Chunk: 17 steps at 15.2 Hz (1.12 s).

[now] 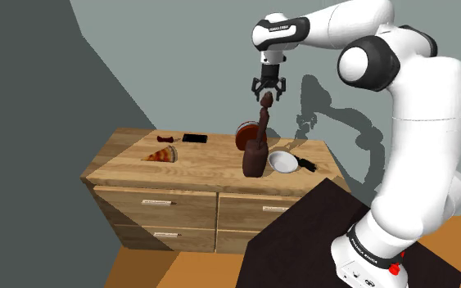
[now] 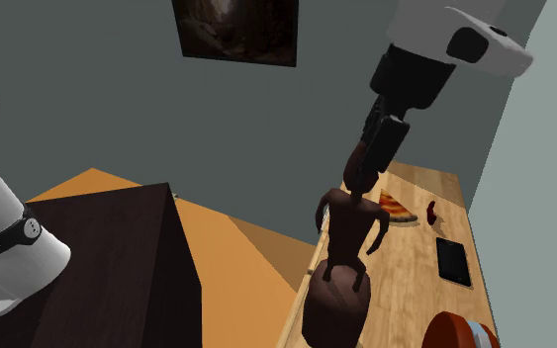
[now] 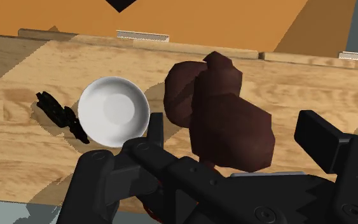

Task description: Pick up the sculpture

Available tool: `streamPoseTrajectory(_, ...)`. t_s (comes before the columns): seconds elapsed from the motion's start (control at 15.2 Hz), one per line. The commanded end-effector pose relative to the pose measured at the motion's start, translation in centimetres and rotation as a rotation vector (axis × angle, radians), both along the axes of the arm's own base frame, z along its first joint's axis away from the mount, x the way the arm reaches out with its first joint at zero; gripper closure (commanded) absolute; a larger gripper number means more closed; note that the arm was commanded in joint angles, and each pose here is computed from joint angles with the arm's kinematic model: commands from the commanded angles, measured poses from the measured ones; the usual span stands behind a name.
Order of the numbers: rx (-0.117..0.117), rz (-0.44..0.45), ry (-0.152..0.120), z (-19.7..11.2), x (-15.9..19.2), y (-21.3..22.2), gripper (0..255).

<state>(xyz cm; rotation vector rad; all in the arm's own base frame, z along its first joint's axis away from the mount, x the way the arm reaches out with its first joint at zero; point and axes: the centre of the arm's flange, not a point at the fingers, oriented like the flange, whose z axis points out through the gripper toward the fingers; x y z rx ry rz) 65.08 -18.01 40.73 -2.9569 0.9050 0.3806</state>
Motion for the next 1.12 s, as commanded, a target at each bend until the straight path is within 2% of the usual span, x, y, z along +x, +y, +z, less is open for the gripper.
streamPoseTrajectory(0.0, 0.011, -0.031, 0.011, -1.7, 1.7, -1.5, 0)
streamPoseTrajectory(0.2, 0.025, -0.073, 0.026, -3.9, 4.2, -3.6, 0)
streamPoseTrajectory(0.79, 0.025, -0.073, 0.026, -7.9, 4.2, -3.6, 0)
streamPoseTrajectory(0.86, 0.025, -0.073, 0.026, -7.9, 4.1, -3.6, 255)
streamPoseTrajectory(1.06, 0.025, -0.073, 0.026, -7.9, 4.1, -3.6, 255)
